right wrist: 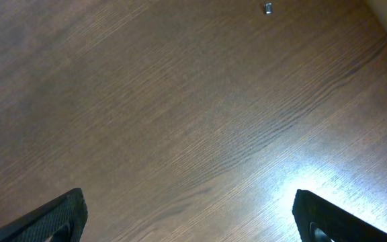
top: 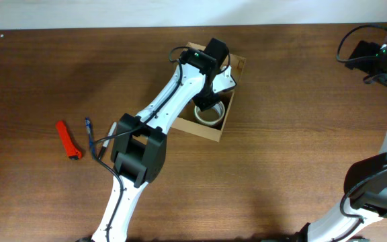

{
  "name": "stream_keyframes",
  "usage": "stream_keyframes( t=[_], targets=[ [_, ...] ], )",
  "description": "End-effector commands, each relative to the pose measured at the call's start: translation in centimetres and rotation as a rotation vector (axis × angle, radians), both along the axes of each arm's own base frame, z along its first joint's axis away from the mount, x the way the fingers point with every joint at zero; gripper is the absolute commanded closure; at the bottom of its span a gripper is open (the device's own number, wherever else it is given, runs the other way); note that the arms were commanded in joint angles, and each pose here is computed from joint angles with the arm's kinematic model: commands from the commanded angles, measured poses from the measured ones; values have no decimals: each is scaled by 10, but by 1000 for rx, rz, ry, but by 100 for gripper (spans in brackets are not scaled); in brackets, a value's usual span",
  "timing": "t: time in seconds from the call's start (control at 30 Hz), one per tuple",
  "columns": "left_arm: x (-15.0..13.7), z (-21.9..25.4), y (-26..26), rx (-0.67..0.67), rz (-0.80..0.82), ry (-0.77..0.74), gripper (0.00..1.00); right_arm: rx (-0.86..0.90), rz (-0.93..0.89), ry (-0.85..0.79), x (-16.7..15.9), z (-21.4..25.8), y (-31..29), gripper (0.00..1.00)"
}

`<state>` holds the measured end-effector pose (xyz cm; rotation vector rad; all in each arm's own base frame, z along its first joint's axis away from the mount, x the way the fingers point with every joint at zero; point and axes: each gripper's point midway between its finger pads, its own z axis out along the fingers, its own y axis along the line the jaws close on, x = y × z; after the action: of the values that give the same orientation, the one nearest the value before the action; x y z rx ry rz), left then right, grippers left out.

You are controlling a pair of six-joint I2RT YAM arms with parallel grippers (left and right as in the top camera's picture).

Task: Pack container
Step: 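Carry the white tape roll into the box beside the green tape, then move the left gripper back to the red cutter and grasp it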

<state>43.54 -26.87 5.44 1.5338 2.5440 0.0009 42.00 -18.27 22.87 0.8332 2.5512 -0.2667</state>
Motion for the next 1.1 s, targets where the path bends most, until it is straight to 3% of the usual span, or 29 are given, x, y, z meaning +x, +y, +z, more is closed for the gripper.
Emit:
stream_keyframes(
  t=[0.0,0.17,0.23,0.27,0.37,0.43,0.5,0.77,0.83,0.97,1.07],
  targets=[
    [-3,-10,-5,-13,-19,23,98,-16,-4,-19,0,10,-3,1],
    [-6,-10,-7,-10,-25,27,98,-16,-4,-19,0,9,-3,1],
    [-10,-9,-7,0,-25,37,89,-16,-4,-19,0,10,-3,1],
    [-11,-9,-7,3,-26,39,83,-16,-4,-19,0,9,-3,1],
    [-11,-6,-3,23,-10,32,40,-16,-4,-19,0,10,-3,1],
    [-10,0,-3,22,-9,21,25,-16,-4,-19,0,10,-3,1],
    [-8,9,-2,20,-7,0,20,-16,-4,-19,0,9,-3,1],
    [-2,82,14,27,30,-157,20,-16,-4,-19,0,9,-3,1],
    [-2,120,24,28,49,-241,30,-17,-4,-19,0,10,-3,1],
    [-2,184,52,16,153,-392,68,-16,-4,-19,0,10,-3,1],
    [-5,227,78,-18,242,-479,83,-17,-4,-19,0,10,-3,1]
  ],
)
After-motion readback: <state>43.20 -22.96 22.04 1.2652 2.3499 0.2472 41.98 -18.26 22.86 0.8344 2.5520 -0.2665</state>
